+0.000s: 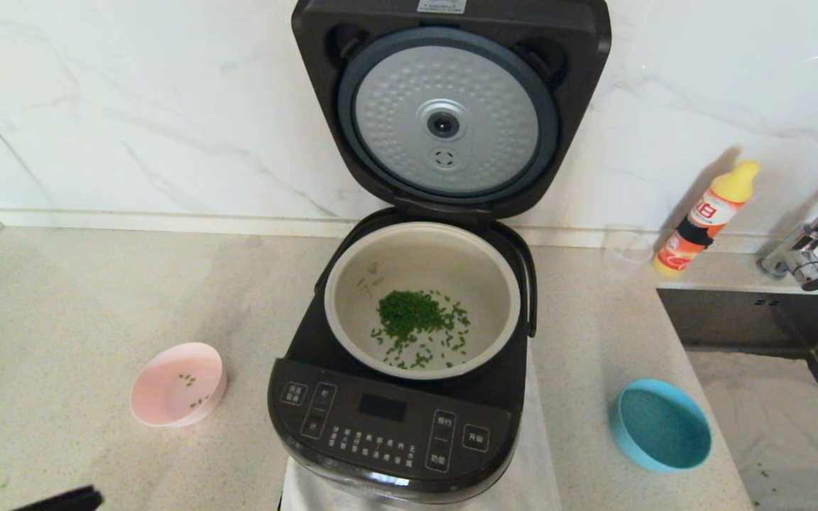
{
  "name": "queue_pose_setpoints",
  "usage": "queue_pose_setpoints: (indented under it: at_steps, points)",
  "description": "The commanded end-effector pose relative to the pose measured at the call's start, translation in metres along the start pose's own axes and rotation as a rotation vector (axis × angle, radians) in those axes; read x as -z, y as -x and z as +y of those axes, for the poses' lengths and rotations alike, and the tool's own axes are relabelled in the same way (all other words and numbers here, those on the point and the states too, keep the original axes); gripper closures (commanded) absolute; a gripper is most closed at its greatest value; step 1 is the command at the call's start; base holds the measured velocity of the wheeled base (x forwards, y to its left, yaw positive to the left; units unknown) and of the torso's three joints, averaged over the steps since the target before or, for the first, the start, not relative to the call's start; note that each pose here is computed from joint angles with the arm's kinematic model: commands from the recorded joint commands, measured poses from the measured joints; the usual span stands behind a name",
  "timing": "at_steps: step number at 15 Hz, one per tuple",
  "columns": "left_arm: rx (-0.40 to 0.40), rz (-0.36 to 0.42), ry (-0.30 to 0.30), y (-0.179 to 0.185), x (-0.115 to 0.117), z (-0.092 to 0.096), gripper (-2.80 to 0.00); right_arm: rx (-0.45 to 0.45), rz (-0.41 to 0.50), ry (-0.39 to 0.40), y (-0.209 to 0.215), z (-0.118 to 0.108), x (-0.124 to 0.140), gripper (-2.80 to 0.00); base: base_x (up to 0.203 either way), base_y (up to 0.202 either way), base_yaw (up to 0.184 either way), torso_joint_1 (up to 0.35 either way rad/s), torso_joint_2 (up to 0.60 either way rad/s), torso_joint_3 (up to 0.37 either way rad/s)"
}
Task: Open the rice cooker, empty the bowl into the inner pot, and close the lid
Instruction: Pick up the bowl on the table
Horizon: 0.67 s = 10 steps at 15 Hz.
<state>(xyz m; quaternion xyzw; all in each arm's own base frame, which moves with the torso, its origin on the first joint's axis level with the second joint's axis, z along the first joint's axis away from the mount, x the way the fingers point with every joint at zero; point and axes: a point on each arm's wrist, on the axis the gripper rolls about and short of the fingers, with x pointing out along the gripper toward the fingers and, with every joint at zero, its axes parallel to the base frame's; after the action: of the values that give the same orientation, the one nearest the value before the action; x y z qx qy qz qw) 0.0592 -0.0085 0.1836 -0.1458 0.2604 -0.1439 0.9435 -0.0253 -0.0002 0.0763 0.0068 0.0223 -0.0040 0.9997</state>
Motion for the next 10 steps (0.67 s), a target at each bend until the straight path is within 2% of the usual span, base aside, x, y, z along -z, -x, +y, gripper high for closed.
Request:
queue_pose_setpoints:
  at_steps: [1, 3, 5, 8, 10]
  points:
    - [-0.014, 0.207, 0.085, -0.065, -0.035, 0.014, 0.0, 0.0, 0.0, 0.0, 0.0, 0.0, 0.0, 0.0, 0.0, 0.0, 0.0, 0.0, 0.0, 0.0]
    - [0.045, 0.244, 0.11, -0.099, -0.058, 0.019, 0.0, 0.0, 0.001, 0.0, 0.0, 0.0, 0.0, 0.0, 0.0, 0.0, 0.0, 0.0, 0.0, 0.0]
    - [0.132, 0.268, 0.111, -0.127, -0.07, 0.019, 0.0, 0.0, 0.0, 0.0, 0.0, 0.0, 0.0, 0.0, 0.0, 0.0, 0.0, 0.0, 0.0, 0.0]
    - [0.206, 0.254, 0.063, -0.168, -0.076, 0.014, 0.0, 0.0, 0.0, 0.0, 0.0, 0.0, 0.0, 0.0, 0.0, 0.0, 0.0, 0.0, 0.0, 0.0]
    - [0.188, 0.236, 0.017, -0.189, -0.073, 0.006, 0.0, 0.0, 0.0, 0.0, 0.0, 0.0, 0.0, 0.0, 0.0, 0.0, 0.0, 0.0, 0.0, 0.0]
